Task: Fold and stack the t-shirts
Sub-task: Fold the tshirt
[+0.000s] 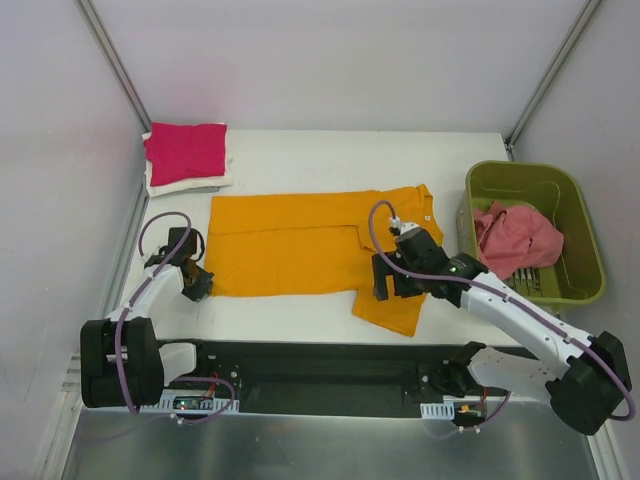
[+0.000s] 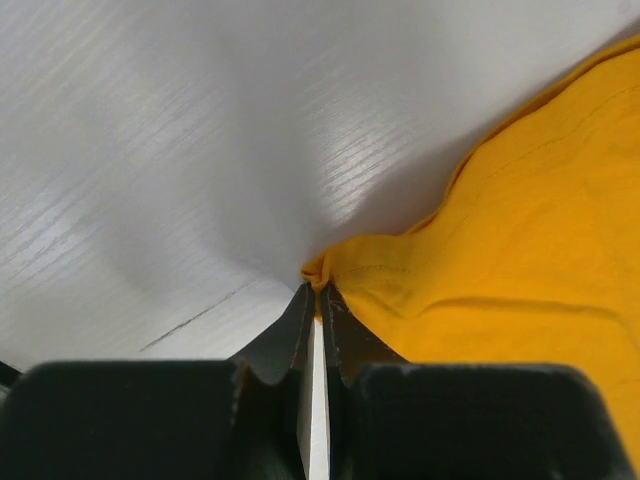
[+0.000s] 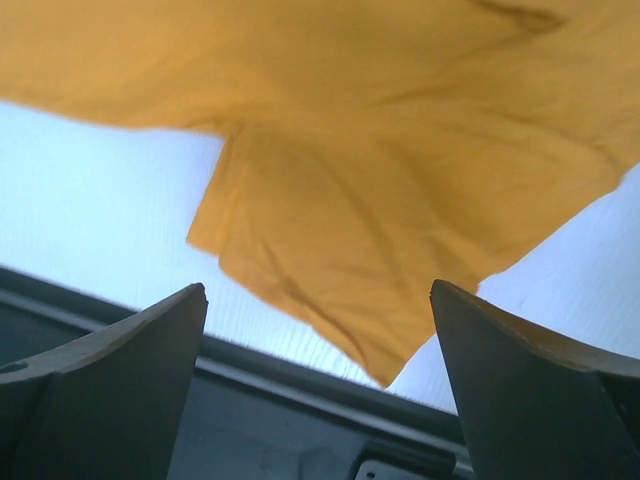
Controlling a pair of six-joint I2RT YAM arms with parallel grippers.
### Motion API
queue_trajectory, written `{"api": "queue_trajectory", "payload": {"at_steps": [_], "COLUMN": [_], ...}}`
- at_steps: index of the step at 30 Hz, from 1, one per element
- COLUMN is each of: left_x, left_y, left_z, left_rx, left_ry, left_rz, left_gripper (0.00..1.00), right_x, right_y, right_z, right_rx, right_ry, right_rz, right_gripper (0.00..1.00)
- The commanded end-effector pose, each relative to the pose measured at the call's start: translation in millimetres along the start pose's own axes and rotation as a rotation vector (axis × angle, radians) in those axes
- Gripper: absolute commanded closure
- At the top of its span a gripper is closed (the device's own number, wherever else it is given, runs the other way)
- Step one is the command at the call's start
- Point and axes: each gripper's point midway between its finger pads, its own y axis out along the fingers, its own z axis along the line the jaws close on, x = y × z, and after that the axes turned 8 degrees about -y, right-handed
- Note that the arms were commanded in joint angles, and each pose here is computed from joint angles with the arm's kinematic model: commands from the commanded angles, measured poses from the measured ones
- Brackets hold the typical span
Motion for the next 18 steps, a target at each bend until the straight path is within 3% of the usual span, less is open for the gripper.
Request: {"api": "queue_trajectory", "payload": {"at_steps": [1, 6, 11, 18], "left_x": [-13, -10, -8, -6], "left_y": [12, 6, 3, 1], "left_z": [9, 3, 2, 2], "left_rx": [0.002, -0.04, -0.053, -0.048], "left_ry": [-0.014, -0.015, -0.008, -0.008], "left_rz": [0.044, 0.025, 0.016, 0.011], "left_gripper": [1.0, 1.0, 1.0, 1.0], "right_x": [-42, -84, -101, -125], "right_y": [-1, 8, 15, 36], "right_z": [21, 27, 13, 15], "right_rx": [0.044, 0.008, -0.086, -0.103], "right_ry": [-0.017, -0.036, -0.017, 0.013], "right_rz": [0.148, 0.306, 0.393, 0.514], "right_gripper": [0.03, 0.12, 0.32, 0.46]}}
